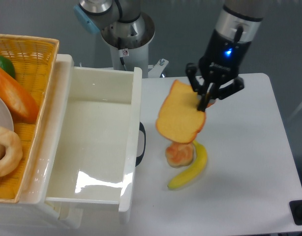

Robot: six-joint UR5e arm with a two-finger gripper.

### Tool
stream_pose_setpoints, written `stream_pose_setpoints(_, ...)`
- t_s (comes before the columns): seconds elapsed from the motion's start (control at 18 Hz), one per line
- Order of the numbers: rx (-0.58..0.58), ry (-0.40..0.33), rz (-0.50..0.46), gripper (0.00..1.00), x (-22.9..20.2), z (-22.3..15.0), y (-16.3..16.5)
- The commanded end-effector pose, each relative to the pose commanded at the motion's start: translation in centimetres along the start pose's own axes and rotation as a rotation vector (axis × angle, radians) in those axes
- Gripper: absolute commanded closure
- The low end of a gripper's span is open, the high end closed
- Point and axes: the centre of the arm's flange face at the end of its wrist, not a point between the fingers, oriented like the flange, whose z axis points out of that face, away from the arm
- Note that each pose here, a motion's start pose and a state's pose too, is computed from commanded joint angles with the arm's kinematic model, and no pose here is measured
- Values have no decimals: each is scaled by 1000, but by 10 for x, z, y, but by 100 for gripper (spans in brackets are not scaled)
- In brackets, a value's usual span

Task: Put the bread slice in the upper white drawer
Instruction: 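Lower the toast slice edge-first into the open white drawer, then open the gripper to release the toast and raise it away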

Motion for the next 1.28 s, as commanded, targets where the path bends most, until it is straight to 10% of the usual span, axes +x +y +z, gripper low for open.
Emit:
stream_pose_setpoints(0.56,-78,-30,48,100,70,71,0)
stream_pose_setpoints(0.72,-83,-20,65,43,80,78,-2)
stream_pose_setpoints(0.78,-82,-21,72,6,80,78,-2)
stream_pose_setpoints(1.28,-50,-51,74,0,67,66,-6)
